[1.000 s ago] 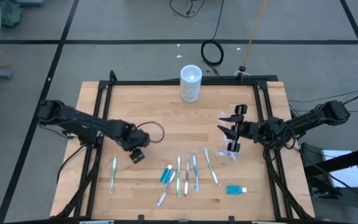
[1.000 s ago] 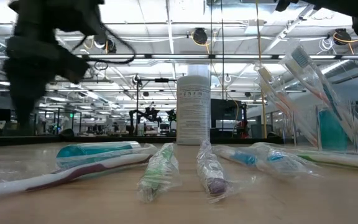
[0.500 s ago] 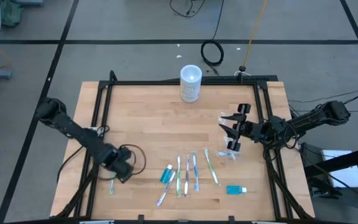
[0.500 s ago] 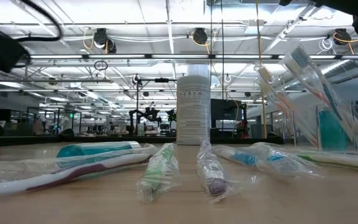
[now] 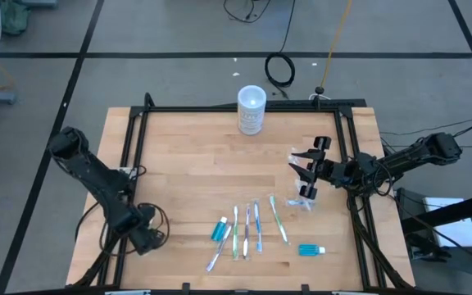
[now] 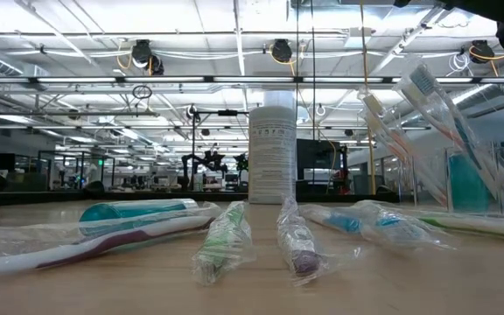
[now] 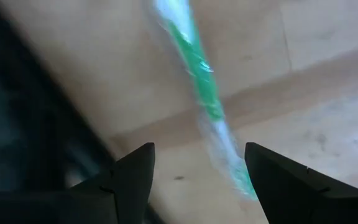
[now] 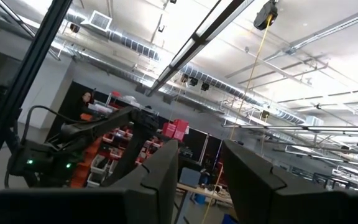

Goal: Pick & Place toothbrushing station
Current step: Put the left green toothbrush into the transparent organizer

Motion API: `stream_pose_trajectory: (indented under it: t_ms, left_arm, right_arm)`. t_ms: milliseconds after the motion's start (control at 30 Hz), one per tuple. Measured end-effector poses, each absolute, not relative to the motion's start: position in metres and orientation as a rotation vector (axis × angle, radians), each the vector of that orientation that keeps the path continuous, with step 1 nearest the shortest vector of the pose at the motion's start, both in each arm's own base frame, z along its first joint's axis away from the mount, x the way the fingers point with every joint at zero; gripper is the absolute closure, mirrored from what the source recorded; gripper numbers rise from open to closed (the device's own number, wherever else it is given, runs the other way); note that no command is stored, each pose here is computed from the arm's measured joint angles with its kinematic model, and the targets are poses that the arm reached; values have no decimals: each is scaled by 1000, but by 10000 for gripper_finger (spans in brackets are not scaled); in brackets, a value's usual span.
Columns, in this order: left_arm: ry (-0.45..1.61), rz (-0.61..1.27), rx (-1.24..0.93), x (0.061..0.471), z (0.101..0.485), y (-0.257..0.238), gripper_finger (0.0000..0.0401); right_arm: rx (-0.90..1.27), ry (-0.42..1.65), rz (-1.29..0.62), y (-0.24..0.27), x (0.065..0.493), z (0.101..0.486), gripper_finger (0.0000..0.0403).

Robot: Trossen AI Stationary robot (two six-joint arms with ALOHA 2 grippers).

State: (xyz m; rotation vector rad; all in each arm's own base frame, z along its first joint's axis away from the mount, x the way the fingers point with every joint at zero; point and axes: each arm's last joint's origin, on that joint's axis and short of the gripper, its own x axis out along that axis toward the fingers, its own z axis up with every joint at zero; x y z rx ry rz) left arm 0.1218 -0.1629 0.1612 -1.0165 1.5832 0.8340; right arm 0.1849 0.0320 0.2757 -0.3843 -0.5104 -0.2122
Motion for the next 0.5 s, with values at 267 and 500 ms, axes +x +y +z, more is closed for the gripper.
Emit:
stream_pose_trajectory:
  t_ms: [267,500]
  left_arm:
    - [1534,822,-1059,112,137,-159,144]
    - [1480,785,-1085,115,137,-161,144]
  right_arm:
    - [-387,-512,-214,32,185,276,287]
    - [-408,-510,-219,32,185,276,287]
